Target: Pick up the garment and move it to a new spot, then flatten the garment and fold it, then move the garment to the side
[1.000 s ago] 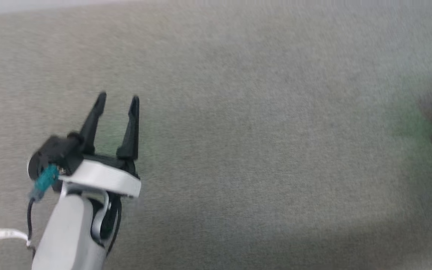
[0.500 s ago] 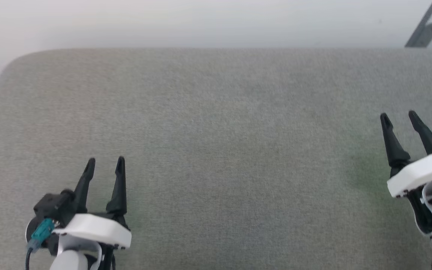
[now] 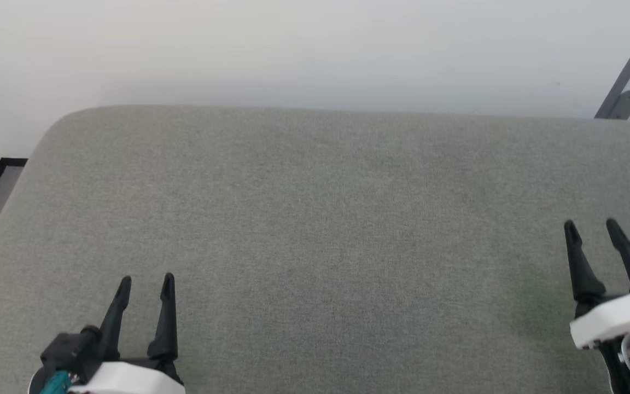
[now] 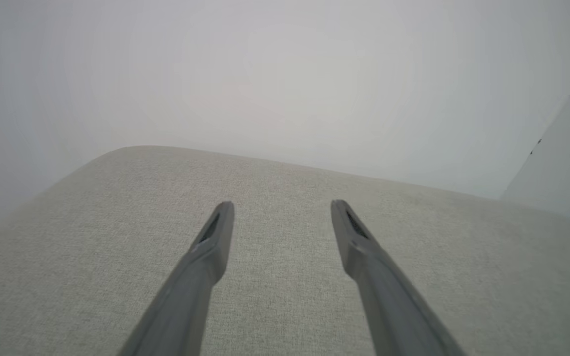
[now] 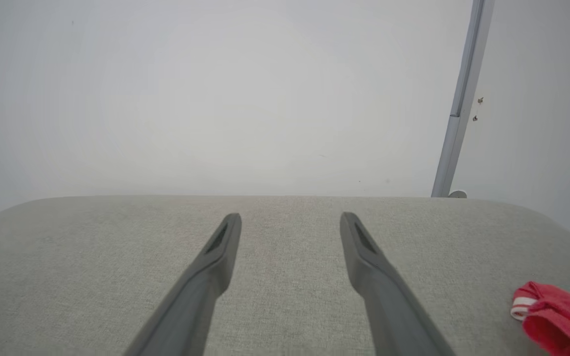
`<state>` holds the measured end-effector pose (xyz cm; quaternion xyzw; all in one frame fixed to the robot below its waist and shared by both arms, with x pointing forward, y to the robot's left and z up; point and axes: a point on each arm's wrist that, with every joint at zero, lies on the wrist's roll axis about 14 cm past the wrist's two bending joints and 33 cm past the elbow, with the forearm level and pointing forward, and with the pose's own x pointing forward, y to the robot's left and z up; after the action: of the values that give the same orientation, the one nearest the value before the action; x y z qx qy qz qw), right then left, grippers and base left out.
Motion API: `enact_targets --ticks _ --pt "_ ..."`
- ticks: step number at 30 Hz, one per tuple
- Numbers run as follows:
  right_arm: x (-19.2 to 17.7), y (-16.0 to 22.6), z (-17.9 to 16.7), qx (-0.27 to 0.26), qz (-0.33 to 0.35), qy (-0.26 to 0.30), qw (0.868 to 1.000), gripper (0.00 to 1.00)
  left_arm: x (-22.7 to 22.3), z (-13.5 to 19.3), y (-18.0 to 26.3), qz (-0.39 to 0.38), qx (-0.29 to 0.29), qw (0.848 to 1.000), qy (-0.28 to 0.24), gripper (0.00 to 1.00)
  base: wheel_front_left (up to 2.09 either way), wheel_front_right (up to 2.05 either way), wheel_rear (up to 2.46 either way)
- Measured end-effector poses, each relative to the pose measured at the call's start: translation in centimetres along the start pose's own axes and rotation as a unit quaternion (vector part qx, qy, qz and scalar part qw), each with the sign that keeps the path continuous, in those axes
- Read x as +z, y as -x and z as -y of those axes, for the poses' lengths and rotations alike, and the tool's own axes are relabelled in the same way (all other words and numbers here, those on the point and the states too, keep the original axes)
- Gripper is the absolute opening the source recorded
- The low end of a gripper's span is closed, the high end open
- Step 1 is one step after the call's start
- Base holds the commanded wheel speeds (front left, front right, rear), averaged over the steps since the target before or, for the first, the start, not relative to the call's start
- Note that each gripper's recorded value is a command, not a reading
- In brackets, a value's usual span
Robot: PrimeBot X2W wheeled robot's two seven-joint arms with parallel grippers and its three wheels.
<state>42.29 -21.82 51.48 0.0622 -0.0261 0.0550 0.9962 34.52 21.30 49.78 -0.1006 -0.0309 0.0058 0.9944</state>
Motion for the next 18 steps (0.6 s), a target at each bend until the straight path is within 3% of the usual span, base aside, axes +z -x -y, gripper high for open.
enact_targets --ticks 18 --pt "0.6 3.8 0.7 -0.024 0.002 -0.01 1.0 1.0 0.9 -0.9 3.8 0.014 0.025 1.0 -0.002 1.0 0.0 0.0 0.0"
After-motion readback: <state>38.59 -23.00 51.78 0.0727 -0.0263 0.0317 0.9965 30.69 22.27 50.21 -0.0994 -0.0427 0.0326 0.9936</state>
